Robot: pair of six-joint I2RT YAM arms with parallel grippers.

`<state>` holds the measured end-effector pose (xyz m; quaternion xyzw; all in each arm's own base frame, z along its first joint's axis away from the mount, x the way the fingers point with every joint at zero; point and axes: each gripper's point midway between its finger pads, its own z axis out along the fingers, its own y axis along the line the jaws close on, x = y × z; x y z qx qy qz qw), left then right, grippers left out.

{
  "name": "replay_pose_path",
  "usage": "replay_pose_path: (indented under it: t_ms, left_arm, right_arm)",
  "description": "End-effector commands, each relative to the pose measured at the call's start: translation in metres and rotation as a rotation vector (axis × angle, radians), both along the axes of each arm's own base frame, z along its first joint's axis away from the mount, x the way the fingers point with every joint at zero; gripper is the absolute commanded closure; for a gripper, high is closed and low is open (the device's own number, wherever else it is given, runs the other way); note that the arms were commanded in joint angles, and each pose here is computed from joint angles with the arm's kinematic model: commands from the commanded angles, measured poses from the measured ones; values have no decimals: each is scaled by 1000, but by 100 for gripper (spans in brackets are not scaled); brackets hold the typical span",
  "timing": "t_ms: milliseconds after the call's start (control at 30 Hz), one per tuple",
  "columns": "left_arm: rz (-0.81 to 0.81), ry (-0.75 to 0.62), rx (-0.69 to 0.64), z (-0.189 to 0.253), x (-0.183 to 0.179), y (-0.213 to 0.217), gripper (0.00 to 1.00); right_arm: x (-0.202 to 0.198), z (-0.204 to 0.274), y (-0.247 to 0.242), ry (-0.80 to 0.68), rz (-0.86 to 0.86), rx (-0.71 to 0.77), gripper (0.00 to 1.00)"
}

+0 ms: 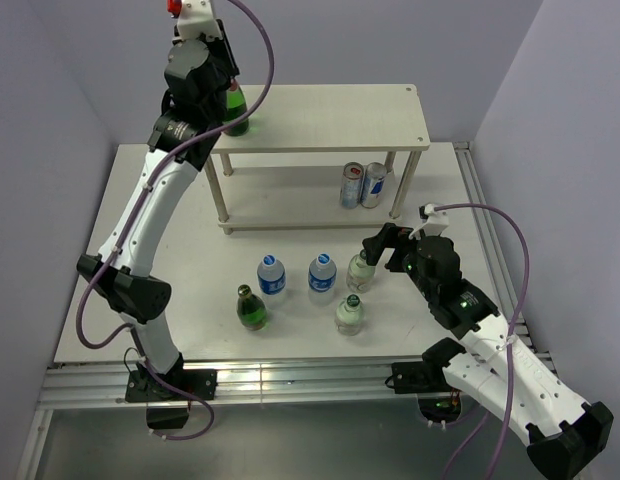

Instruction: Place and organize the beverage onto the shelf

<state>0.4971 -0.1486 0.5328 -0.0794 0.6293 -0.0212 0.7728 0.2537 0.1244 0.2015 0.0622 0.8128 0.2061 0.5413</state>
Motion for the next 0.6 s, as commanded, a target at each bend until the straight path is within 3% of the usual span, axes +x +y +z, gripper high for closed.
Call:
replay_pose_path:
  t_ms: [0, 33, 100, 133, 233, 367, 500, 567]
  left_arm:
    - [-43, -13, 14, 3, 4, -11, 85]
    - [-44, -16, 21, 3, 4, -11, 71]
    - [-56, -9, 34, -1, 3, -13, 57]
    - [-58, -13, 37, -1, 2, -13, 45]
    - [-72, -7, 45, -6, -1, -14, 29]
    - [-88, 5, 53, -13, -4, -18, 19]
    - [-78, 7, 59, -12, -12, -19, 1]
    - [-75, 7, 57, -12, -15, -19, 1]
  right_arm:
    - [2, 9, 4, -35, 6, 27, 1]
    - [2, 8, 4, -35, 4, 28, 1]
    - [2, 8, 3, -37, 3, 27, 1]
    - [2, 9, 3, -39, 4, 30, 1]
    - [2, 9, 3, -38, 3, 28, 1]
    - [2, 9, 3, -38, 1, 29, 1]
    - [1, 9, 2, -42, 0, 31, 1]
    - [1, 9, 2, -42, -2, 30, 1]
